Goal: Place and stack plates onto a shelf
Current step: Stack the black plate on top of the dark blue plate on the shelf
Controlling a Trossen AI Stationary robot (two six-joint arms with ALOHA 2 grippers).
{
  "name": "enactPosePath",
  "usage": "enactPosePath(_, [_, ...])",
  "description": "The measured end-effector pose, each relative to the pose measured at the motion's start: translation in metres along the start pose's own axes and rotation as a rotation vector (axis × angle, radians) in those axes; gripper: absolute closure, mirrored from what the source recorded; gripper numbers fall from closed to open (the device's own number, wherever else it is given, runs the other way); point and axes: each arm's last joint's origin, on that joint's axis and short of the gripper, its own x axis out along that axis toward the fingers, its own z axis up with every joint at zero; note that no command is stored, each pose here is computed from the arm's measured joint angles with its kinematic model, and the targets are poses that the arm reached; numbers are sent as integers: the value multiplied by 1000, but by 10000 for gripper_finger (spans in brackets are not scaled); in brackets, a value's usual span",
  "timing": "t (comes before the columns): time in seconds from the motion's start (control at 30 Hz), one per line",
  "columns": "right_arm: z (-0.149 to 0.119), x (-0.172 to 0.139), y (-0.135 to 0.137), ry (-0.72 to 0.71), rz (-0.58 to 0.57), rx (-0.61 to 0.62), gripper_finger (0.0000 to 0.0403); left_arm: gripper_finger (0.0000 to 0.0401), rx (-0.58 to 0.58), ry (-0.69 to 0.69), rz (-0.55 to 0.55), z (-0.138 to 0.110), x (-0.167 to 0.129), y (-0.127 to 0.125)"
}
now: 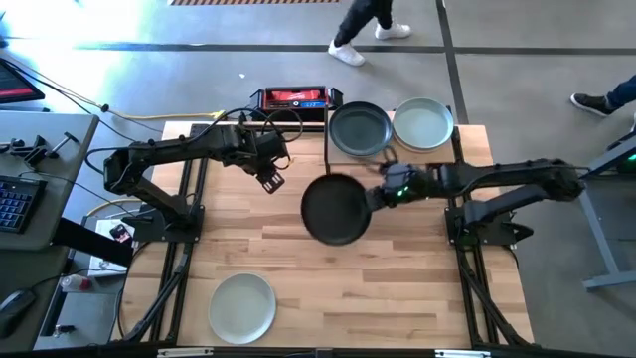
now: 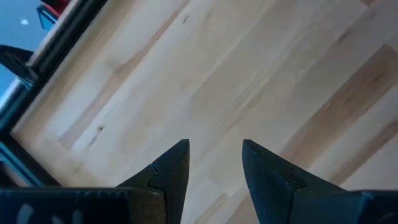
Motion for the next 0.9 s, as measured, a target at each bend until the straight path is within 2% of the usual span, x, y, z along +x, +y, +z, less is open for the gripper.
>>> enactPosePath(0.1, [14,-13,-7,-63,8,18,403,266,17,-22,55,1,0,2])
enactPosePath(0.23, [37,-27,-18,-159,-1,50,403,266,101,-62,145,5,1,8])
enactPosePath(0.37, [63,-45,-24,-229,-48,73,403,266,156,-87,202,11,3,18])
enactPosePath(0.6, [119,-79,-28,-319,-178,117,403,266,181,-192,258,29,6,34])
enactPosePath(0.9, [180,-82,-51,-219,-225,193,403,266,235,-238,300,42,9,56])
